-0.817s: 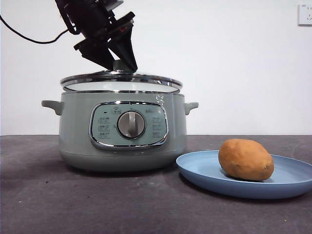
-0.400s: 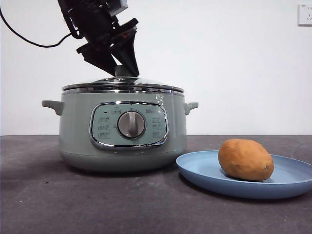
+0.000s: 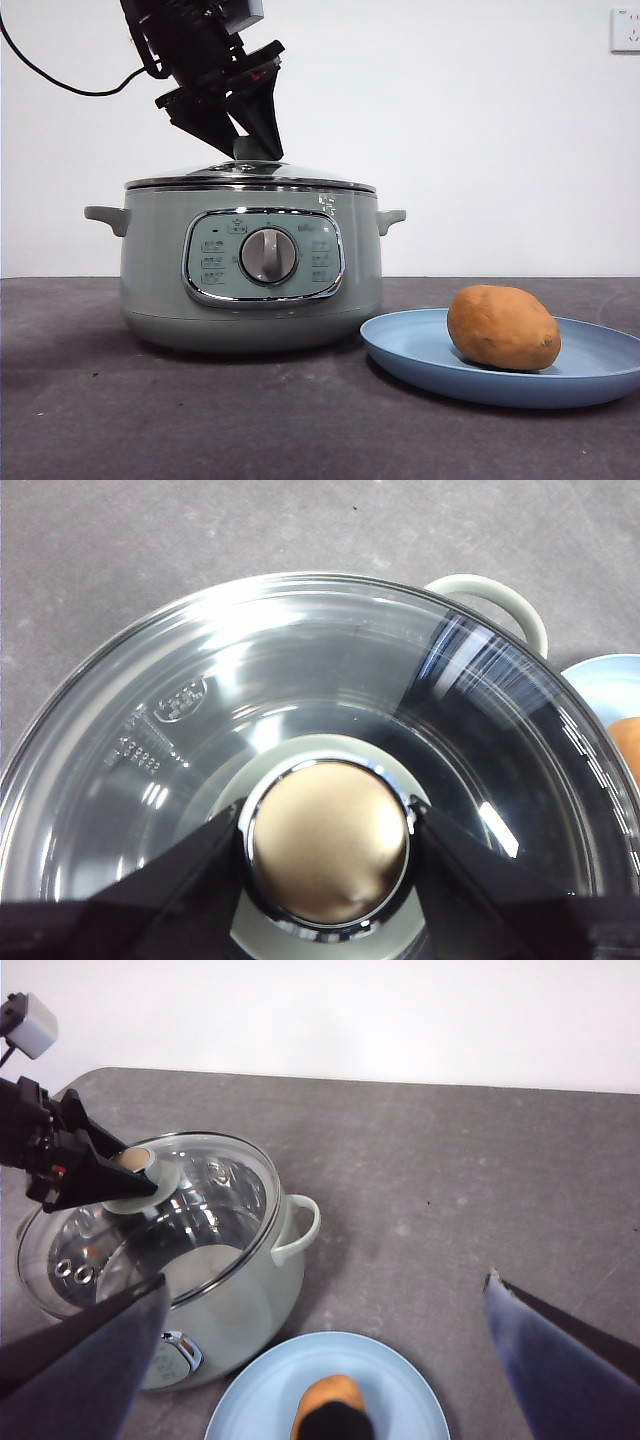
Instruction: Take the potato out from the steamer,put the potato on the plate,close the lid
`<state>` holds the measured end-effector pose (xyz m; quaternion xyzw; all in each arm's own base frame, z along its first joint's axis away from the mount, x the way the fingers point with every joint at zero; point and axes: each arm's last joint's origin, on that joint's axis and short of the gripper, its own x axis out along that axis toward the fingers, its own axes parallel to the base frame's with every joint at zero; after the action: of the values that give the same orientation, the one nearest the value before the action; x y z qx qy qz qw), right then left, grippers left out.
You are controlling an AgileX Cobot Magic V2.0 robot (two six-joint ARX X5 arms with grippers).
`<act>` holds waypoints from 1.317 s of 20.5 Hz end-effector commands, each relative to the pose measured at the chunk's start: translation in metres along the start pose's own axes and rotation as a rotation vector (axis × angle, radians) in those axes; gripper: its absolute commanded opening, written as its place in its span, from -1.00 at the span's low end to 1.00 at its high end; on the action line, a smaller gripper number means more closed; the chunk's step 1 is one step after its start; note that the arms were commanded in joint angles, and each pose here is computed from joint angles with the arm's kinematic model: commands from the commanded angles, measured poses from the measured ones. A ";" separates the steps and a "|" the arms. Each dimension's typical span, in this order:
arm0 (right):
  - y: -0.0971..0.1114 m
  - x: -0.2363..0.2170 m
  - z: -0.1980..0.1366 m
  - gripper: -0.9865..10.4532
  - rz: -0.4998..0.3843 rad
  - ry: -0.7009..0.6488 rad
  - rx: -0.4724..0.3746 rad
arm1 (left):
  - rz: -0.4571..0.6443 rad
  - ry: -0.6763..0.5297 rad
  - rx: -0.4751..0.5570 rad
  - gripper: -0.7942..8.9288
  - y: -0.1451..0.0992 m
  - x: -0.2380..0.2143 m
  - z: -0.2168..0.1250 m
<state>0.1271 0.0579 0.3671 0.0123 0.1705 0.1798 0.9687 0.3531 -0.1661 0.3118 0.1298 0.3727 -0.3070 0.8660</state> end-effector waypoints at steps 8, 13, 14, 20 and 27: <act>0.001 0.000 -0.007 0.27 0.059 0.077 0.005 | 0.024 -0.008 -0.021 0.33 0.003 -0.005 0.003; 0.002 -0.001 -0.011 0.27 0.099 0.121 0.006 | 0.030 -0.039 -0.019 0.33 -0.001 -0.029 0.008; 0.003 -0.001 -0.012 0.27 0.117 0.137 0.007 | 0.031 -0.052 -0.017 0.33 -0.002 -0.036 0.009; 0.004 -0.003 -0.022 0.27 0.200 0.248 0.021 | 0.032 -0.113 -0.030 0.33 -0.012 -0.090 0.008; 0.009 -0.009 -0.034 -0.22 0.409 0.404 0.086 | -0.160 -0.090 -0.064 -0.29 -0.042 -0.178 -0.023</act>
<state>0.1050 0.0617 0.3384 0.0467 0.3619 0.3612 0.8581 0.2212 -0.1099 0.4245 0.0642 0.3500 -0.3632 0.8611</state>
